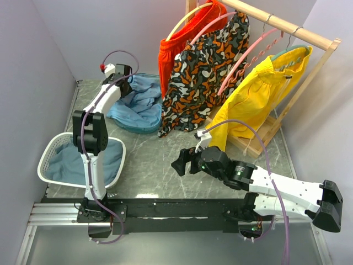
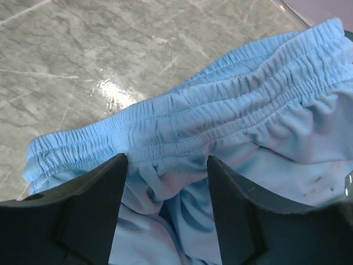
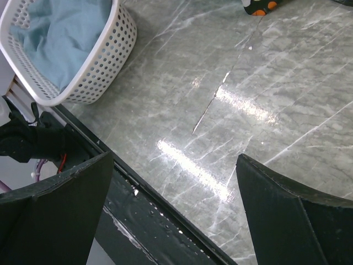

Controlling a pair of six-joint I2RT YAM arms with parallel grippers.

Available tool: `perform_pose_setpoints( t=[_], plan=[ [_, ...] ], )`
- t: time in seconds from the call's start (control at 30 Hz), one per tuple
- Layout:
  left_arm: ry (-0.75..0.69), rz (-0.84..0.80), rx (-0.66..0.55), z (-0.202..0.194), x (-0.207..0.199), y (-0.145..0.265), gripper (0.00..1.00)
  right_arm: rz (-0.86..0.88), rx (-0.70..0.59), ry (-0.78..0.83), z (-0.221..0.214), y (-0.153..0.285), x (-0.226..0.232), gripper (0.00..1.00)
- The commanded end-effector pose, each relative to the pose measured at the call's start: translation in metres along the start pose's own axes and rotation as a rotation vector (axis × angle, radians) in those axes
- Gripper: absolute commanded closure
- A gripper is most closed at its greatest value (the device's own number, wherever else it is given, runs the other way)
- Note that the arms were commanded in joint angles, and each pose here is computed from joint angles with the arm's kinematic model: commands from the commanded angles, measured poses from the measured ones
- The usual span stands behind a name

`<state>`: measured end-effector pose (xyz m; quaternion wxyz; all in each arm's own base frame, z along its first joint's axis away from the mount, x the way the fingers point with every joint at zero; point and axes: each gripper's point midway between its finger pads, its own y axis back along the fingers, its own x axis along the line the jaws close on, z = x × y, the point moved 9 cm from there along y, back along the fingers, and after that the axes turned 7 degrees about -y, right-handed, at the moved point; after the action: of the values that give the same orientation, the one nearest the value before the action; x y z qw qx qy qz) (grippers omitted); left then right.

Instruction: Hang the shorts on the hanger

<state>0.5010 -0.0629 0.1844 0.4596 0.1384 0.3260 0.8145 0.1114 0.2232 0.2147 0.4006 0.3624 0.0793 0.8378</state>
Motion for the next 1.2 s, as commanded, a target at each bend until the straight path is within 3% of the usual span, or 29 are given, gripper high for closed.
perform_pose_setpoints(
  t=[0.0, 0.3, 0.4, 0.43, 0.53, 1.0, 1.17],
  plan=[
    [-0.035, 0.034, -0.08, 0.015, -0.009, 0.014, 0.37, 0.029, -0.023, -0.002, 0.005, 0.002, 0.005, 0.01],
    [-0.063, 0.058, -0.095, 0.015, -0.011, 0.014, 0.72, 0.028, -0.02, -0.001, 0.005, 0.004, 0.006, 0.01],
    [-0.072, 0.079, -0.1, 0.015, -0.01, 0.014, 0.63, 0.029, -0.019, -0.001, 0.006, 0.004, 0.006, 0.01],
    [-0.077, 0.089, -0.103, 0.015, -0.01, 0.014, 0.54, 0.031, -0.019, -0.001, 0.005, 0.003, 0.006, 0.01],
    [-0.097, 0.115, -0.109, 0.015, -0.009, 0.011, 0.48, 0.035, -0.021, 0.0, 0.006, 0.003, 0.007, 0.01],
    [-0.124, 0.125, -0.105, 0.007, -0.018, 0.004, 0.58, 0.03, -0.029, -0.001, 0.009, 0.005, 0.008, 0.01],
    [-0.129, 0.116, -0.111, 0.01, -0.019, 0.004, 0.83, 0.032, -0.031, 0.0, 0.011, 0.006, 0.009, 0.01]
  ],
)
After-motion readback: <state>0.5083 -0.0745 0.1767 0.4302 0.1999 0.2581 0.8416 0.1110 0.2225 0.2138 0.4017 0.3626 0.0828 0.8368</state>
